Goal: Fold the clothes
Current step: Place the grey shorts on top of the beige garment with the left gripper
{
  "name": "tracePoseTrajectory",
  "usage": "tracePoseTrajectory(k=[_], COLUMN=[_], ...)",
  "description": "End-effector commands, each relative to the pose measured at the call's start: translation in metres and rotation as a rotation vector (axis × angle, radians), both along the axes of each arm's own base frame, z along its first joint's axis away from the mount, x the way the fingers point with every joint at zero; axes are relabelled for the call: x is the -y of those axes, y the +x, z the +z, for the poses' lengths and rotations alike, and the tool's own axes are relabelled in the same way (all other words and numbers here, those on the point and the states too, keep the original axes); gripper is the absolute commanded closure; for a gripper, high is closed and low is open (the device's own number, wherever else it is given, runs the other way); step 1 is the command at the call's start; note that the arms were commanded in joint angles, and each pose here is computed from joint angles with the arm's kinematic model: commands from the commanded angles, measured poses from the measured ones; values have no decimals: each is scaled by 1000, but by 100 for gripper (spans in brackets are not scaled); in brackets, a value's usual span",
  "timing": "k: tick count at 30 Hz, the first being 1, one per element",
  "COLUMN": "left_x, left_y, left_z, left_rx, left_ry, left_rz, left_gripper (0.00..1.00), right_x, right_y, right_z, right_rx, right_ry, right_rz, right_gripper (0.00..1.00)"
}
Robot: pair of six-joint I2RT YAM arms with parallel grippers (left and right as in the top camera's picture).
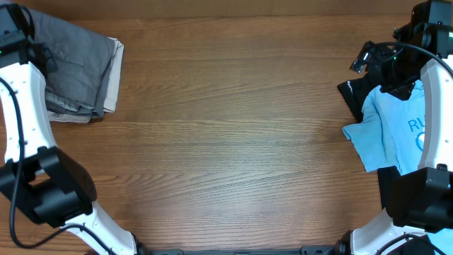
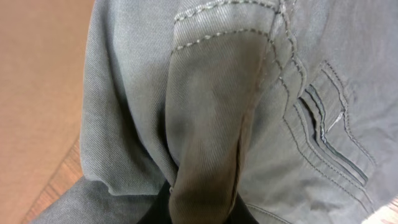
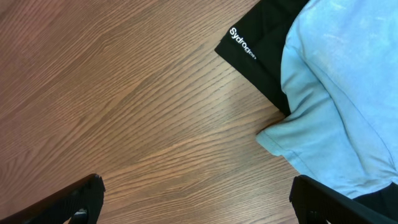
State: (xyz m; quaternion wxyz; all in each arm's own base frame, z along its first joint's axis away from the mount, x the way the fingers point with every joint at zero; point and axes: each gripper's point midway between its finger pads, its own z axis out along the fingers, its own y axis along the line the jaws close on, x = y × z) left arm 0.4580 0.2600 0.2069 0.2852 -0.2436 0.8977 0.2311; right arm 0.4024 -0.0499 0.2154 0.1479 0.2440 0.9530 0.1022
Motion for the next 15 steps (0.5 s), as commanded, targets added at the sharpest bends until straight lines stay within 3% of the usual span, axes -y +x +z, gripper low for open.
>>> tracePoseTrajectory(k=[1,2,3,5,6,7,11,14,15], left_x=[-12,-14,-19,-26,-29,-31,-29,-10,4], left_y=[13,16,16,18,20,19,18,20,21], left_z=[-15,-18,-20,-21,-22,-22,-18,-11,-10], left_rx=[13,15,16,27,41,52,126,195,210], left_ry=[5,8,23,41,39,33,-37,-164,-243], left_rz=[31,33,47,65,77,92,147,149,123], left_gripper=[94,92,82,45,12,0,0,0,5], right_x=[1,2,2,2,2,2,2,2,2], right_y=[2,2,2,2,2,2,2,2,2], right_z=[2,2,2,2,2,2,2,2,2], right_rx=[8,9,9,9,9,9,9,9,9], right_ry=[-6,-6,-6,-6,-6,-6,-6,-6,-6], right_rz=[1,1,1,1,1,1,1,1,1], right_gripper=[0,0,0,0,0,0,0,0,0])
